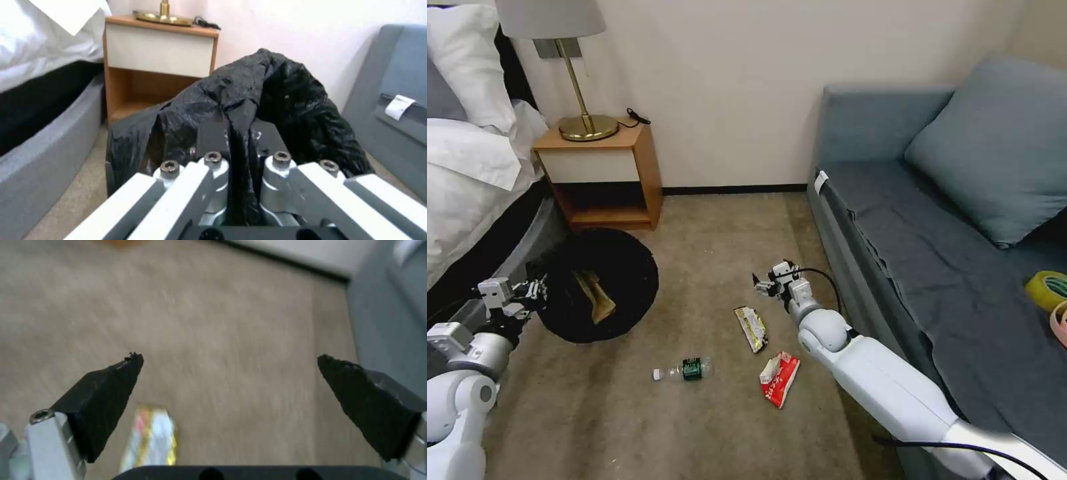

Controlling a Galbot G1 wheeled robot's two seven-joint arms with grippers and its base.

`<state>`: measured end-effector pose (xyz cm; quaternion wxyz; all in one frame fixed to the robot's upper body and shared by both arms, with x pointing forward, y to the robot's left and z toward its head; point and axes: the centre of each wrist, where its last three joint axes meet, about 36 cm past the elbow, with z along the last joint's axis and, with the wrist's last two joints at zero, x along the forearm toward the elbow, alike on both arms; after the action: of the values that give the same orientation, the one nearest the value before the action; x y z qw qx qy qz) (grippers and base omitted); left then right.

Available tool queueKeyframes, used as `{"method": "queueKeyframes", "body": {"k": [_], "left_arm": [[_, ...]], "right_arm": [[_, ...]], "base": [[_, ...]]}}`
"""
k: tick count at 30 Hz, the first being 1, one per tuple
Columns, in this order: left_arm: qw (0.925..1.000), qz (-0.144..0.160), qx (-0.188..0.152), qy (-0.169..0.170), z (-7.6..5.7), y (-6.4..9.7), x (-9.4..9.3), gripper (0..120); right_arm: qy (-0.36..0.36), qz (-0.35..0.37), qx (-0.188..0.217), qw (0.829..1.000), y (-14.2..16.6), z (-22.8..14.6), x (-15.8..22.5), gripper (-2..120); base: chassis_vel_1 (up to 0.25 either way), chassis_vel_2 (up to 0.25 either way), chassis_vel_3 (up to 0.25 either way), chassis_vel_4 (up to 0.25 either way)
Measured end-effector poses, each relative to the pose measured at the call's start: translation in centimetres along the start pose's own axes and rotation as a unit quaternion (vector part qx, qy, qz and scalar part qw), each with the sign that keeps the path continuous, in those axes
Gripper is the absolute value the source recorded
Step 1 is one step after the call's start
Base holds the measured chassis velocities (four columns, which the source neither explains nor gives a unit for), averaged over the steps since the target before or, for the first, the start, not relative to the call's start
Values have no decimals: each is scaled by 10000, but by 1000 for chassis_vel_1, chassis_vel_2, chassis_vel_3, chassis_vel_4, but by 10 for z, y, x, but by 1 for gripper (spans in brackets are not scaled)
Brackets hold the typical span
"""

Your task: Pick up the trash bin, then pick up the garbage on the floor and place it into the trash bin.

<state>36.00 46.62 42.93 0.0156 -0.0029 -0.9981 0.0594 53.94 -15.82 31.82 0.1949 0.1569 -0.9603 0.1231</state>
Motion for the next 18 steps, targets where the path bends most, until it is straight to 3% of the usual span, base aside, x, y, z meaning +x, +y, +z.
{"method": "queueKeyframes", "body": {"k": [3, 6, 7, 9, 10, 13, 18], "left_arm": [[10000, 19, 10, 63, 5, 1, 3, 4], [9999, 7, 34, 100, 10, 4, 5, 4], [9999, 7, 34, 100, 10, 4, 5, 4], [9999, -7, 49, 118, 12, 5, 5, 4], [9999, -7, 49, 118, 12, 5, 5, 4], [9999, -10, 90, 129, 15, 1, 5, 4], [9998, -28, 112, 173, 20, -2, 8, 4]], "right_arm": [[562, 94, -308, 9979, -8, 11, -2, 100], [1719, 173, -1079, 9790, -14, 2, 7, 100], [1719, 173, -1079, 9790, -14, 2, 7, 100], [2457, 72, -1787, 9527, -13, -14, 12, 100], [2457, 72, -1787, 9527, -13, -14, 12, 100], [3066, -153, -2737, 9115, -2, -33, 8, 100], [3337, -56, -3211, 8863, 1, -34, 1, 100]], "base": [[0, 0, 0, 0], [0, 0, 0, 0], [0, 0, 0, 0], [0, 0, 0, 0], [0, 0, 0, 0], [0, 0, 0, 0], [0, 0, 0, 0]]}}
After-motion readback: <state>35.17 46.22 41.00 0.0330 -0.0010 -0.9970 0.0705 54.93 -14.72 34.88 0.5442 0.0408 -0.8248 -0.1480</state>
